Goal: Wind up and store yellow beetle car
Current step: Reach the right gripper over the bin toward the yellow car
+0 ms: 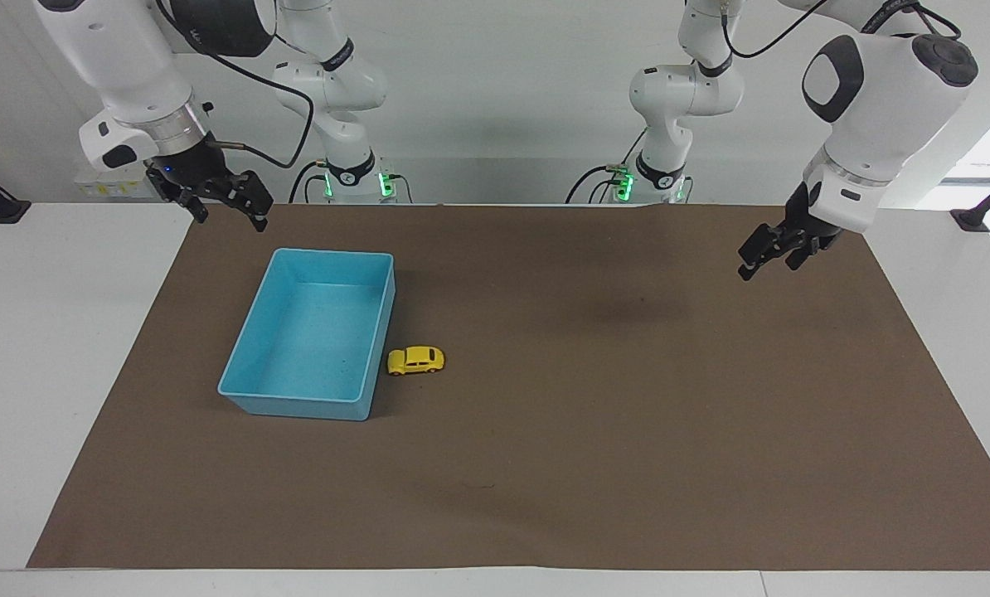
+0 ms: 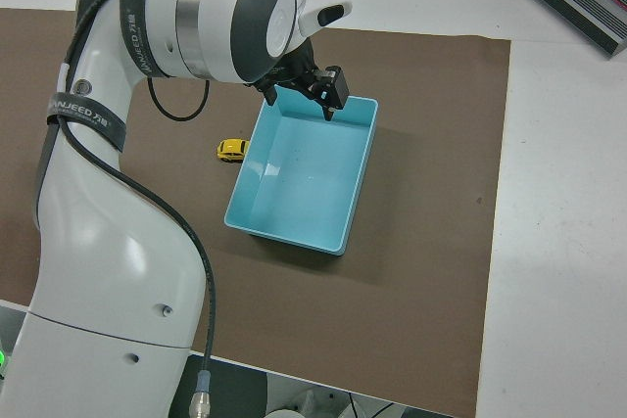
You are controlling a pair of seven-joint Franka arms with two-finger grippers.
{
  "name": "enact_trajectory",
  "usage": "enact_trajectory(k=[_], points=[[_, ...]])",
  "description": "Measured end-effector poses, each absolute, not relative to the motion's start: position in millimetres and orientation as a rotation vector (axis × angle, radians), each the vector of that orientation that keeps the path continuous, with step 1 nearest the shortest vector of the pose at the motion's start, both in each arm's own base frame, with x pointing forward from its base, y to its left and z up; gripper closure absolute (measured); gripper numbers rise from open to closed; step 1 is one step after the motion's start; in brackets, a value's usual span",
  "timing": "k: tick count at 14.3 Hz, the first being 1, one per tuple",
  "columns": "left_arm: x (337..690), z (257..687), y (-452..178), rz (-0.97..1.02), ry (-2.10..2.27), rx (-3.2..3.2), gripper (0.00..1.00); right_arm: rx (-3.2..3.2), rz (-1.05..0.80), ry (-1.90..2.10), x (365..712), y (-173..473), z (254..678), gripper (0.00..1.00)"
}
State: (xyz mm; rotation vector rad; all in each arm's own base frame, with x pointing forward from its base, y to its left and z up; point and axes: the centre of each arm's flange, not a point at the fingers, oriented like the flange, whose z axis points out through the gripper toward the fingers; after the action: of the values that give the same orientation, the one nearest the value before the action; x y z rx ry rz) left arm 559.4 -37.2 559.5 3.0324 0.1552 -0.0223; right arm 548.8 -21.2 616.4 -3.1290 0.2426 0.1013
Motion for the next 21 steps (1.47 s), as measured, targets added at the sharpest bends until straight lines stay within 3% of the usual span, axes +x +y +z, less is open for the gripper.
enact_trajectory(k=[4, 9, 21], points=[[554, 568, -29, -0.032, -0.024, 3.078, 0.0, -3.131, 0.123, 0.186, 556, -11, 603, 0.0], [532, 610, -4, 0.01, -0.064, 3.082, 0.0, -3.135, 0.101, 0.159, 586, 39, 561, 0.0], [511, 640, -11, 0.05, -0.098, 3.083, 0.0, -2.917, 0.012, 1.182, 612, 126, 496, 0.0]])
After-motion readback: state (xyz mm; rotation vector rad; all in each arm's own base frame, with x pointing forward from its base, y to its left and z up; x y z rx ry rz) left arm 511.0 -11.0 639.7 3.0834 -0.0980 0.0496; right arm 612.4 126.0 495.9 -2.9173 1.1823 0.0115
